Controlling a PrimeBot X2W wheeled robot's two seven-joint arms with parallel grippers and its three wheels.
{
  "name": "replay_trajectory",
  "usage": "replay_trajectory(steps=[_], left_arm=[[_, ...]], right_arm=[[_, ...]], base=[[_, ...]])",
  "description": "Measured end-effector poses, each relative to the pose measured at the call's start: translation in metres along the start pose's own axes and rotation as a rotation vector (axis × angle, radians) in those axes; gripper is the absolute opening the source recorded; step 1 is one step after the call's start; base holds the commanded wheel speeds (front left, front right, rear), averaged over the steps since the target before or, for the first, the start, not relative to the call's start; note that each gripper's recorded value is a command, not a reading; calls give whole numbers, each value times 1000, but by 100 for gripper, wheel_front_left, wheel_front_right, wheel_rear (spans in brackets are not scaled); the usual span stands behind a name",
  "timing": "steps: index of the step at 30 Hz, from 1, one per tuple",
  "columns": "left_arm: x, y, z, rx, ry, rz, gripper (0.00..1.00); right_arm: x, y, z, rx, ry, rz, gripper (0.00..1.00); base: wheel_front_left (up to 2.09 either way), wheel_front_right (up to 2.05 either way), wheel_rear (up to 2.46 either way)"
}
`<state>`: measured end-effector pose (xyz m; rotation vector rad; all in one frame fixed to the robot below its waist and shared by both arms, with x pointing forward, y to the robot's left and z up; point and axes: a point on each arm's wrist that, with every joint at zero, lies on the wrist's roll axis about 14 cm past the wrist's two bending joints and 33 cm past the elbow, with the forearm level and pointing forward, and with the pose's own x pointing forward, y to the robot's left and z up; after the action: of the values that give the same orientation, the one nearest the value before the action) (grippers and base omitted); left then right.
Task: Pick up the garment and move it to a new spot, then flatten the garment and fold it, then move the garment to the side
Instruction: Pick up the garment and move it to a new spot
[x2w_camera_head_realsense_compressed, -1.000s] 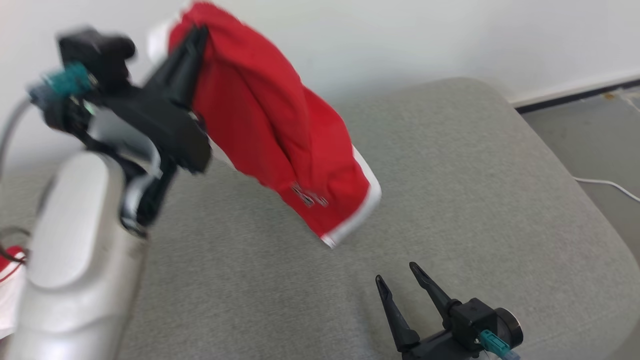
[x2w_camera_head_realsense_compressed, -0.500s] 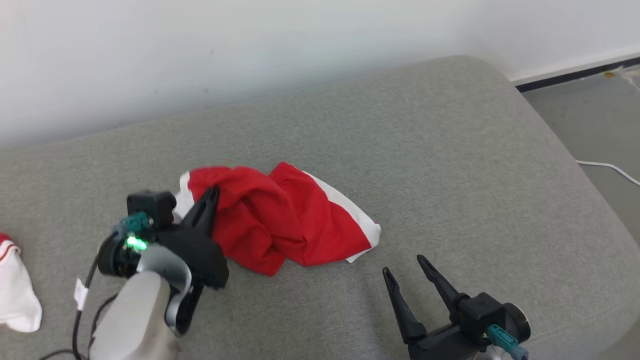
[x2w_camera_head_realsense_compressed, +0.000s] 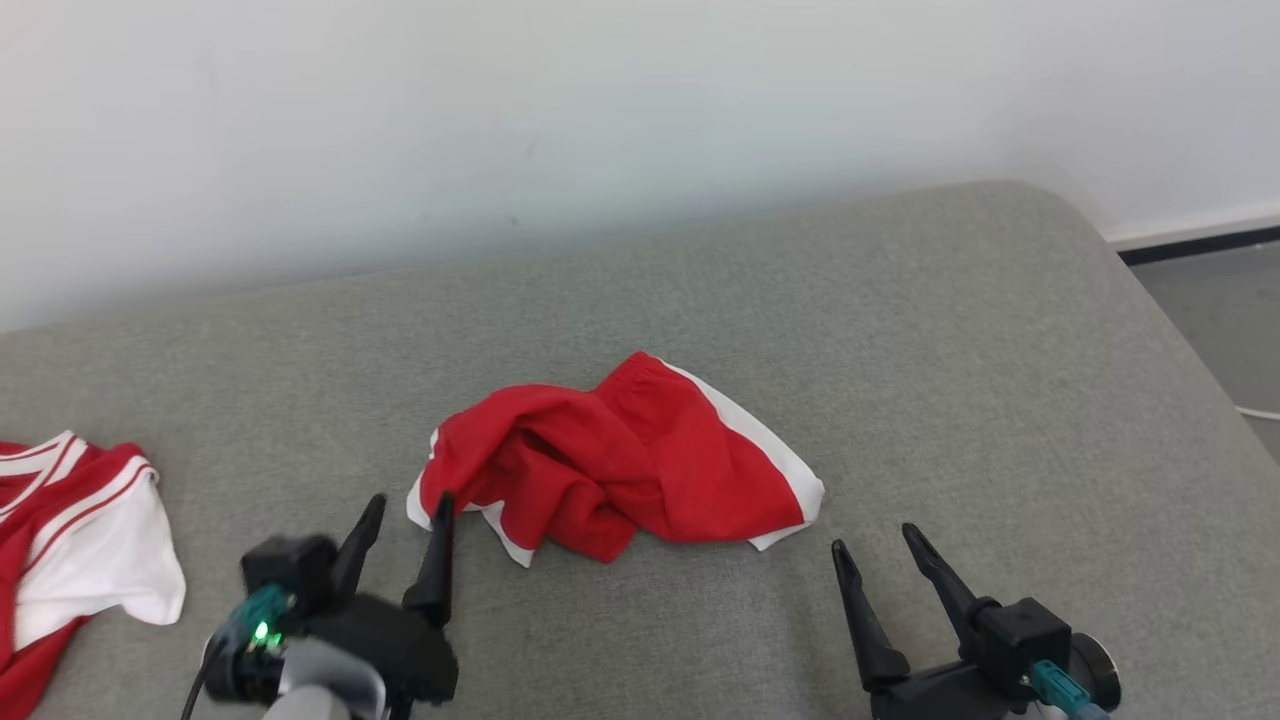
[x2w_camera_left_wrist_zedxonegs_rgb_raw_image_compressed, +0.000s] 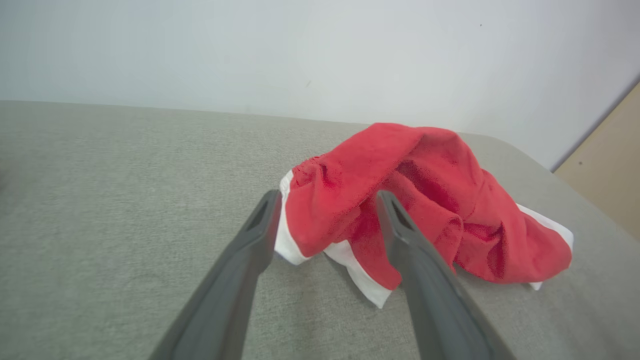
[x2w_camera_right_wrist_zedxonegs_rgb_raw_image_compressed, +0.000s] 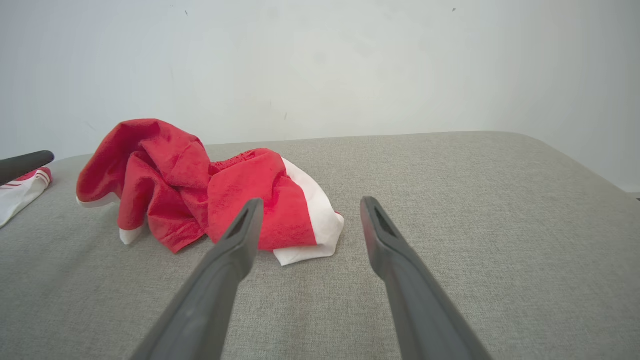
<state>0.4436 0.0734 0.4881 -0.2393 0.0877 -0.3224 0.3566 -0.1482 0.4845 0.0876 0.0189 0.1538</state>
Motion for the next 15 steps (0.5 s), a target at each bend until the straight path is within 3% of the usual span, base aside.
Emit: replay_trajectory(steps=[7, 15], left_arm=[[-53, 34, 33, 17, -159, 135, 100], [-115, 62, 35, 51, -204, 280, 100]], right_arm=[[-4, -4, 1, -17, -6, -11, 100], [-7, 2, 1, -33, -4, 7, 100]], base=[[0, 0, 0], [0, 0, 0]])
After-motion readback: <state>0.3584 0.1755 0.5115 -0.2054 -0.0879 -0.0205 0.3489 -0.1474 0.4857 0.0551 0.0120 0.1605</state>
